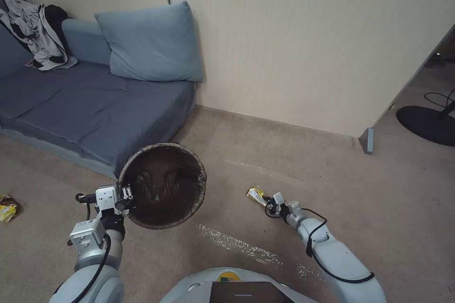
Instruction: Pick up the trash bin, then pick up the garbage from the floor and place it into the trash bin.
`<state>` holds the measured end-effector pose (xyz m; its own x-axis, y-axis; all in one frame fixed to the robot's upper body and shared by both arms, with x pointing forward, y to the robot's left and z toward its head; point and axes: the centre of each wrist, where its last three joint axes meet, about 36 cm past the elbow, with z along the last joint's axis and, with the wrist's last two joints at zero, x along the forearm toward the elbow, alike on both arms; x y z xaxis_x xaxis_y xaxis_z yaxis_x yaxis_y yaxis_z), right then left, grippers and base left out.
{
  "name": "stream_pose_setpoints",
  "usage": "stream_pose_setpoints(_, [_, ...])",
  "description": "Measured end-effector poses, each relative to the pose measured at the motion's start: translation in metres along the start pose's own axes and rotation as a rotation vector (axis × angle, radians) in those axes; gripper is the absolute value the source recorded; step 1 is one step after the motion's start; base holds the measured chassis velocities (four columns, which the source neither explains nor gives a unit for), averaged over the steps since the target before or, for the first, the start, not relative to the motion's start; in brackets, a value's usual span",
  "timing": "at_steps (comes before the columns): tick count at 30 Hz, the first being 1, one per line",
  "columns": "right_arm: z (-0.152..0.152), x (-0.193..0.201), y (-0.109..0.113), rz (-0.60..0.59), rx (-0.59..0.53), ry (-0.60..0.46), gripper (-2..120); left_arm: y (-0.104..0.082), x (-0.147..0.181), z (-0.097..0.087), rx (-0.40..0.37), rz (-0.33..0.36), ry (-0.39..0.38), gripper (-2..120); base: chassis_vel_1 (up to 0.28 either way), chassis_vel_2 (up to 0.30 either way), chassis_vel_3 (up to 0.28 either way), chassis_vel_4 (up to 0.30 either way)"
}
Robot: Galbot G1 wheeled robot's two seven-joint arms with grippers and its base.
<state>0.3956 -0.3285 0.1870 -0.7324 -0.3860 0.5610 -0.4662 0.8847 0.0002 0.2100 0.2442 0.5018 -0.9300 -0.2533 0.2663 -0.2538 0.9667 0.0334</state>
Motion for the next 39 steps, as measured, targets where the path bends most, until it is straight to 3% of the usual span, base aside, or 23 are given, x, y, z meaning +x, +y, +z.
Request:
stream_pose_setpoints(2, [-0.007,0.003,0.001,-0.002,0.007,-0.019,0,0.0,0.0,0.0,0.0,0.0,0.0,4,0.0,0.0,0.0,0.0])
stream_pose_setpoints(6, [-0.048,0.028,0.0,-0.017,0.034,-0.13,0,0.0,0.0,0.0,-0.003,0.0,0.002,4,0.0,0.0,0.0,0.0])
stream_pose_setpoints(10, [-0.063,0.04,-0.002,-0.023,0.045,-0.163,0,0.0,0.0,0.0,-0.004,0.0,0.002,4,0.0,0.0,0.0,0.0])
stream_pose_setpoints(20, [-0.149,0.11,-0.008,-0.083,0.082,-0.314,0,-0.001,0.0,0.0,-0.008,0.01,0.004,4,0.0,0.0,0.0,0.0])
stream_pose_setpoints(22, [-0.173,0.129,-0.002,-0.115,0.098,-0.355,0,-0.001,0.0,0.0,-0.011,0.013,0.006,4,0.0,0.0,0.0,0.0])
stream_pose_setpoints(24, [-0.178,0.133,0.0,-0.123,0.103,-0.364,0,-0.001,0.0,0.0,-0.012,0.013,0.006,4,0.0,0.0,0.0,0.0])
stream_pose_setpoints(28, [-0.213,0.158,0.027,-0.194,0.121,-0.435,0,-0.001,0.001,0.001,-0.023,0.02,0.026,4,0.0,0.0,0.0,0.0])
stream_pose_setpoints(33, [-0.229,0.167,0.041,-0.232,0.13,-0.466,0,-0.001,0.002,0.002,-0.028,0.024,0.038,4,0.0,0.0,0.0,0.0])
stream_pose_setpoints(39, [-0.265,0.188,0.076,-0.353,0.125,-0.522,0,-0.002,0.002,0.002,-0.027,0.028,0.044,4,0.0,0.0,0.0,0.0])
